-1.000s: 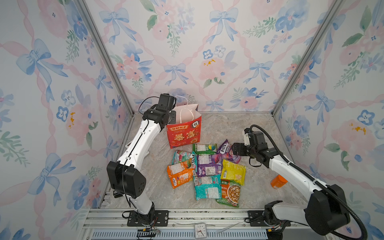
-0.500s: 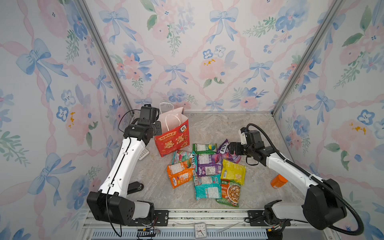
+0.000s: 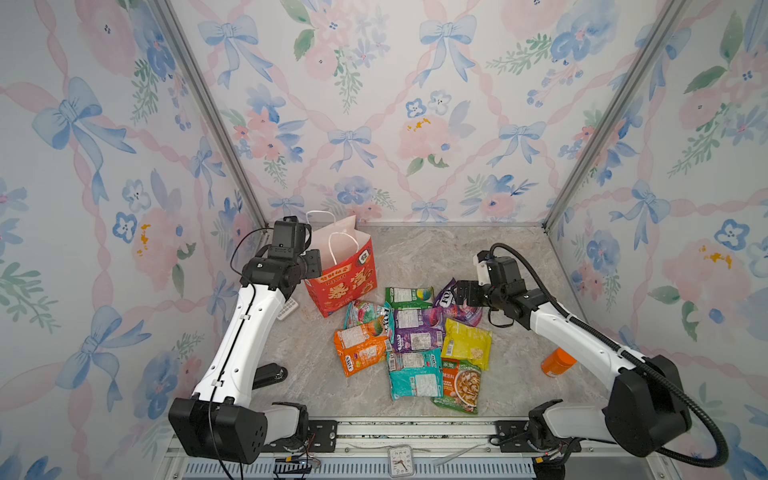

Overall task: Place the snacks into the paper bag
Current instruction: 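Grasp the paper bag's rim with the left gripper and pull it nearer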

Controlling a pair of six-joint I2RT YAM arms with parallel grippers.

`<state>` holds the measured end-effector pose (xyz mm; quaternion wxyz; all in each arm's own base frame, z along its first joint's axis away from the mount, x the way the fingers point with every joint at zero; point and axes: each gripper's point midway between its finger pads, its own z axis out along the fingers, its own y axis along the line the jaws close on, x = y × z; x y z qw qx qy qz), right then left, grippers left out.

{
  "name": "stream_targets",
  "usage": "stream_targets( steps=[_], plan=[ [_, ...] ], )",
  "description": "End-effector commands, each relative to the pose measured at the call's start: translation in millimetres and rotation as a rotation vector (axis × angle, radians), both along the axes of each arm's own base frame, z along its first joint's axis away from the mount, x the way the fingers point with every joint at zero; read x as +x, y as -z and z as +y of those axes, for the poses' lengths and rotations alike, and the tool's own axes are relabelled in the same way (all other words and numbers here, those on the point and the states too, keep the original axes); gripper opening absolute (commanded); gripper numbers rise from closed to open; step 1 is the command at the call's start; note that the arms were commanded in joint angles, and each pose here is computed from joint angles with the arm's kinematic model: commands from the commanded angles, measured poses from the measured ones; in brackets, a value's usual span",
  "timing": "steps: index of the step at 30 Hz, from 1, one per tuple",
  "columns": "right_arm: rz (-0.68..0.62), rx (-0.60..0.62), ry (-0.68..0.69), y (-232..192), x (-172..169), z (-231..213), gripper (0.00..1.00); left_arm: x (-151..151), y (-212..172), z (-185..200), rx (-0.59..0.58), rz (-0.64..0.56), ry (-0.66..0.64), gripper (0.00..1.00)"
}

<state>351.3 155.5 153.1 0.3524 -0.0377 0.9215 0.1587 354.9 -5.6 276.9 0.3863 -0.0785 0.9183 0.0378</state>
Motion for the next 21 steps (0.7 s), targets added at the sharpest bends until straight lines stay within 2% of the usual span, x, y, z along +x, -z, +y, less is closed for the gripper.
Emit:
stream_targets(
  steps=[1,3,6,11,21],
  plan=[
    [-0.02,0.022,-0.009,-14.5,1.0,6.3,0.97,3.7,-28.2,-2.1,-0.008,-0.065,0.026,0.86],
    [-0.025,0.024,-0.008,-17.8,0.8,5.6,0.97,8.0,-39.1,-2.0,0.002,-0.088,0.033,0.95],
    [-0.032,0.026,-0.009,-22.3,-0.9,4.9,0.97,15.6,-56.3,-0.6,0.025,-0.121,0.042,0.98],
    [-0.042,0.019,-0.009,-27.8,-4.7,2.3,0.97,29.5,-77.6,2.8,0.09,-0.156,0.065,0.98],
    [-0.057,0.016,0.004,-35.1,-11.0,-3.6,0.97,61.3,-51.6,-6.2,0.12,-0.073,0.143,0.9]
  ],
)
